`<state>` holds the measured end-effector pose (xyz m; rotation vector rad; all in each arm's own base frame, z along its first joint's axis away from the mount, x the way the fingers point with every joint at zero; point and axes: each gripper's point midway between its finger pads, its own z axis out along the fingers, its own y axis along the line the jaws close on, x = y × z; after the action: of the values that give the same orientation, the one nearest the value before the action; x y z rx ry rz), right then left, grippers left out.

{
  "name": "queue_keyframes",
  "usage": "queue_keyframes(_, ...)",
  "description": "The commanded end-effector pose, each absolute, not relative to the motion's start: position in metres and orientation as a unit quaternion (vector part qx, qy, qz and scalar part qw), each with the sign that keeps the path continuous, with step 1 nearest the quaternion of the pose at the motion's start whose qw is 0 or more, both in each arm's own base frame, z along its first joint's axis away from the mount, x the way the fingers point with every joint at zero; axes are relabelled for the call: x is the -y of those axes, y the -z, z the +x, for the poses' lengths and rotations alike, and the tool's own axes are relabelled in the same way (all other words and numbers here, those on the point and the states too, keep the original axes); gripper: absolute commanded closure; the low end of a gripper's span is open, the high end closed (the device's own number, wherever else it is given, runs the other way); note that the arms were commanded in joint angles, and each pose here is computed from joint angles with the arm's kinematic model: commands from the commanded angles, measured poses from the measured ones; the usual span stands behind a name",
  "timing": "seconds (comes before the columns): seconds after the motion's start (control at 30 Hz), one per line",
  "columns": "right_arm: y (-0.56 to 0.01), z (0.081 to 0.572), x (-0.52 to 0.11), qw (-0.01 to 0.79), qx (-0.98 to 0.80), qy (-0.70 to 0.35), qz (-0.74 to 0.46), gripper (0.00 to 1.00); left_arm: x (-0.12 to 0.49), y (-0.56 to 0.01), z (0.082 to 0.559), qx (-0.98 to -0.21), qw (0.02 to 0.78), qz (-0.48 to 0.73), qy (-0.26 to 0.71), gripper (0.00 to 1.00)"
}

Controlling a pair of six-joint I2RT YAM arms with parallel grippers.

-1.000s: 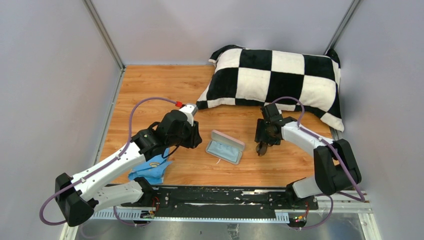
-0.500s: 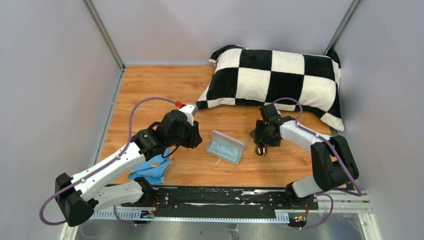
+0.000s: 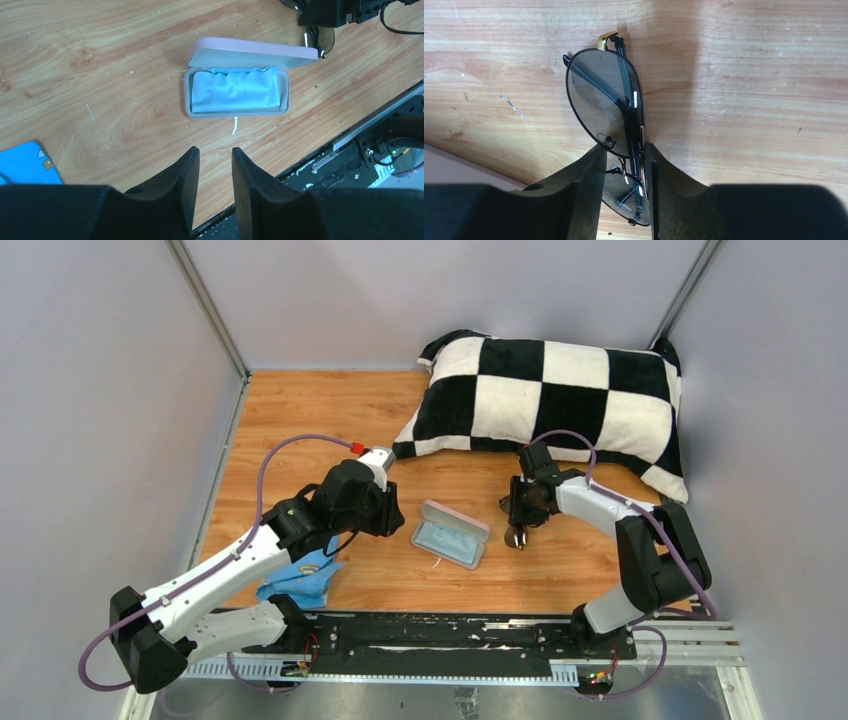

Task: Organize the sunglasses
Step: Pick up the sunglasses from the center of the board, then place the sunglasses in the sunglasses case.

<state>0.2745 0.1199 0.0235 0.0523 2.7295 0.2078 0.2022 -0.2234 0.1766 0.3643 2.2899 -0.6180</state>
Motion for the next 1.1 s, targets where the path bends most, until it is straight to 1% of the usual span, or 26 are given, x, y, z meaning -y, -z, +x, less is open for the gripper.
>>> queue_keyframes(0.0,-0.031,0.272,-0.127,0.203,-0.975,-0.089,0.001,0.65,0.223,-0.181,0.202,-0.886,0.366,0.138,0.248,0.64)
queue_keyframes(0.03,-0.035,0.272,-0.128,0.208,-0.974,-0.093,0.001,0.71,0.224,-0.181,0.202,-0.886,0.366,0.139,0.250,0.64)
queue_keyframes(0.13,-0.044,0.268,-0.130,0.216,-0.971,-0.106,-0.001,0.73,0.226,-0.184,0.201,-0.883,0.367,0.140,0.257,0.64)
queue_keyframes(0.43,-0.065,0.259,-0.134,0.223,-0.966,-0.130,-0.011,0.76,0.230,-0.181,0.203,-0.885,0.361,0.144,0.257,0.64)
queue_keyframes(0.53,-0.080,0.257,-0.136,0.236,-0.961,-0.142,-0.016,0.76,0.230,-0.183,0.204,-0.884,0.363,0.145,0.257,0.64)
queue_keyframes(0.67,-0.115,0.260,-0.142,0.274,-0.946,-0.168,-0.033,0.75,0.228,-0.190,0.204,-0.882,0.368,0.144,0.256,0.64)
queue_keyframes(0.77,-0.145,0.260,-0.156,0.305,-0.929,-0.198,-0.071,0.75,0.222,-0.192,0.204,-0.883,0.374,0.147,0.242,0.64)
queue_keyframes(0.87,-0.170,0.253,-0.177,0.328,-0.909,-0.217,-0.137,0.75,0.211,-0.189,0.205,-0.887,0.380,0.147,0.218,0.64)
queue_keyframes(1.07,-0.188,0.229,-0.228,0.342,-0.870,-0.221,-0.277,0.74,0.188,-0.191,0.203,-0.892,0.390,0.135,0.184,0.65)
